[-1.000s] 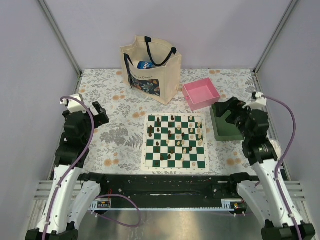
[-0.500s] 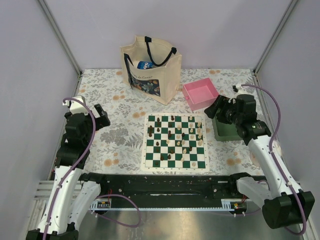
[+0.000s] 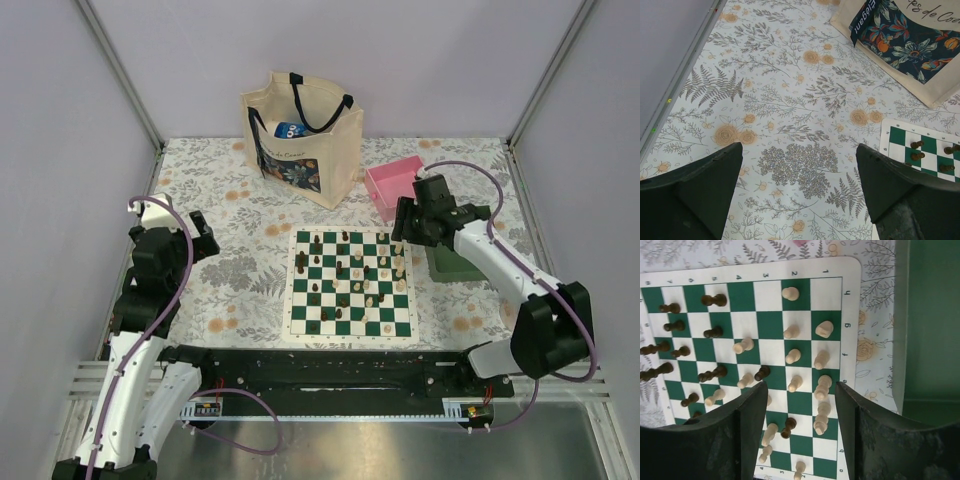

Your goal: Set up the chess pieces on the board

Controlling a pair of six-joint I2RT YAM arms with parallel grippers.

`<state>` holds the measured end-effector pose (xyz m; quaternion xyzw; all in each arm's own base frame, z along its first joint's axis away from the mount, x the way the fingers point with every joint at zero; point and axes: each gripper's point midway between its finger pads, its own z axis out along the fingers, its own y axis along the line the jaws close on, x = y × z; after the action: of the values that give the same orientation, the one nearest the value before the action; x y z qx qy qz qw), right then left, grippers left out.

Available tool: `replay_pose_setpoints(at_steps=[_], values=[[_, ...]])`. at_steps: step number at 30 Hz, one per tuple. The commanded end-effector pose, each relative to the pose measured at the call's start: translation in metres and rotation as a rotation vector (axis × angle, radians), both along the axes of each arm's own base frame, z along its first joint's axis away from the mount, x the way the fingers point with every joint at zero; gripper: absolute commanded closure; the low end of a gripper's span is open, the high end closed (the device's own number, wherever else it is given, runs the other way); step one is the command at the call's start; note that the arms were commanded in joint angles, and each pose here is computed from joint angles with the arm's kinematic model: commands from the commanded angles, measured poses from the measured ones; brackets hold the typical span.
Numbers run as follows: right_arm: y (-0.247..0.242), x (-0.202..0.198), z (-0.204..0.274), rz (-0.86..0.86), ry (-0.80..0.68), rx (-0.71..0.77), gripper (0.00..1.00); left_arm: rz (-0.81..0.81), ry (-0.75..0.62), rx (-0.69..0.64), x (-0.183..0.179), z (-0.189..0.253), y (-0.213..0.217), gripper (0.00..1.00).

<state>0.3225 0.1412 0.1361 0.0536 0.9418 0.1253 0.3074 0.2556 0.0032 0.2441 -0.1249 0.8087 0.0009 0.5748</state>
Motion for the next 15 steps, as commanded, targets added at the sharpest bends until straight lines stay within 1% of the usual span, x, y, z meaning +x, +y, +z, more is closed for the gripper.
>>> replay_pose_setpoints(at_steps=[1, 15], values=[[-0.006, 0.016, 0.001, -0.045, -0.012, -0.063, 0.36, 0.015, -0.017, 0.022, 0.002, 0.003, 0.005, 0.01], [-0.002, 0.025, -0.033, -0.038, 0.052, -0.107, 0.36, 0.01, -0.003, 0.024, 0.004, 0.0, 0.004, 0.01]])
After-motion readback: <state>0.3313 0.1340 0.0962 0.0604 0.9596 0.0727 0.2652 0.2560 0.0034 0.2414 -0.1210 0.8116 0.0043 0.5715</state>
